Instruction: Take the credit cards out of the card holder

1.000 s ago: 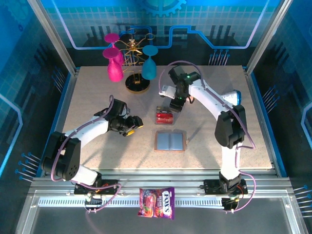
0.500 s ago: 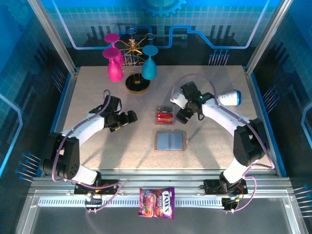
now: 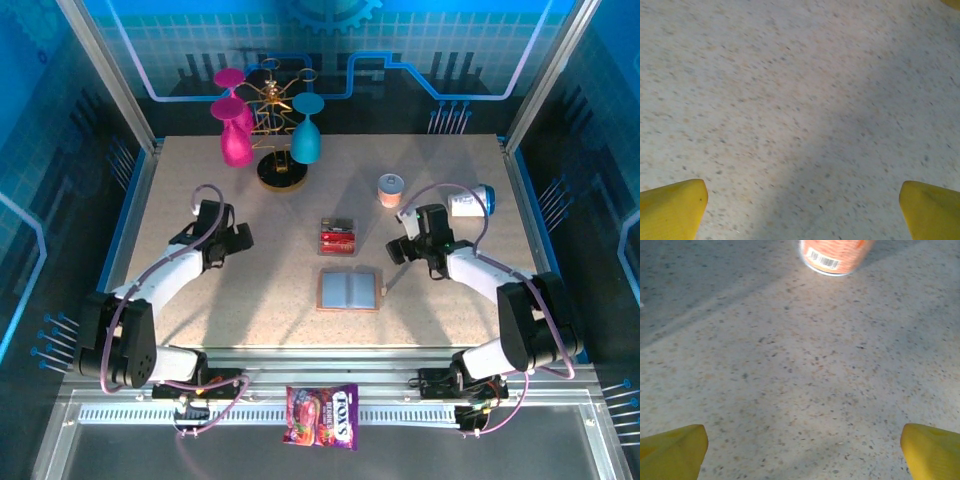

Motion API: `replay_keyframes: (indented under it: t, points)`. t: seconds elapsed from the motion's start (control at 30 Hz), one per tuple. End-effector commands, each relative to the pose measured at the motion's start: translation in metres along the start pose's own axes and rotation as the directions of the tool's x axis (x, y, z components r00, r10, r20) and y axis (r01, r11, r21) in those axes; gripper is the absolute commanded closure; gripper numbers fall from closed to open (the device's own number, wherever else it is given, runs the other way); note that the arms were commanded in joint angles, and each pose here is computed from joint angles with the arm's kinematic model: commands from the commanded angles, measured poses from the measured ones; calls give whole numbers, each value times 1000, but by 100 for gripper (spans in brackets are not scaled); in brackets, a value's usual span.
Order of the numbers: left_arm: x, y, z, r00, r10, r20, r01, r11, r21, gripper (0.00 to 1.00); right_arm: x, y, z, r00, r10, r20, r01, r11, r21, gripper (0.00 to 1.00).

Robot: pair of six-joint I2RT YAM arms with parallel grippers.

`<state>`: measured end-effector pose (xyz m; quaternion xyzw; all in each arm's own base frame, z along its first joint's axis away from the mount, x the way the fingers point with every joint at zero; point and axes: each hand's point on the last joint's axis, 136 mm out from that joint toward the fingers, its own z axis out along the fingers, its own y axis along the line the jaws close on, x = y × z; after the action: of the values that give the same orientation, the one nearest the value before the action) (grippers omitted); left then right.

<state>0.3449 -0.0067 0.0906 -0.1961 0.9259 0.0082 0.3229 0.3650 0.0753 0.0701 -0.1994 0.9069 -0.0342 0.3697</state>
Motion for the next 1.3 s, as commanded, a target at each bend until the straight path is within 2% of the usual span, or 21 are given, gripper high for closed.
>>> replay_keyframes:
  t: [0.0, 0.17, 0.3, 0.53, 0.67, 0.97, 1.03, 1.1, 1.27]
  points:
    - [-27, 9, -3, 992, 20, 126, -16, 999, -35, 1, -35, -34, -8, 974, 88, 207, -112, 988, 103, 0]
    - [-48, 20, 0, 963, 68, 260, -55, 997, -57, 1, -27, -67, -6, 932, 194, 306, -247, 958, 145, 0]
    - [-52, 21, 7, 925, 120, 359, -118, 993, -28, 1, -31, -74, -9, 886, 255, 387, -317, 943, 104, 0]
    - [-56, 22, 16, 896, 8, 443, -75, 988, 133, 1, -27, -66, -3, 874, 232, 427, -291, 954, 76, 0]
    - [-61, 12, 15, 861, 34, 508, -140, 975, 170, 1, -23, -59, -2, 862, 213, 459, -270, 961, 61, 0]
    - [-48, -6, 18, 841, 67, 537, -238, 937, 256, 1, -23, -60, -1, 864, 214, 455, -272, 960, 66, 0]
    - [-45, -3, 23, 819, 54, 571, -236, 939, 250, 1, -23, -59, -1, 865, 212, 454, -268, 962, 61, 0]
    - [-44, -2, 24, 835, 56, 547, -224, 943, 246, 1, -24, -58, -1, 865, 211, 455, -266, 962, 59, 0]
    - [-45, -8, 27, 833, 104, 544, -254, 945, 208, 1, -24, -58, -1, 865, 212, 455, -266, 962, 59, 0]
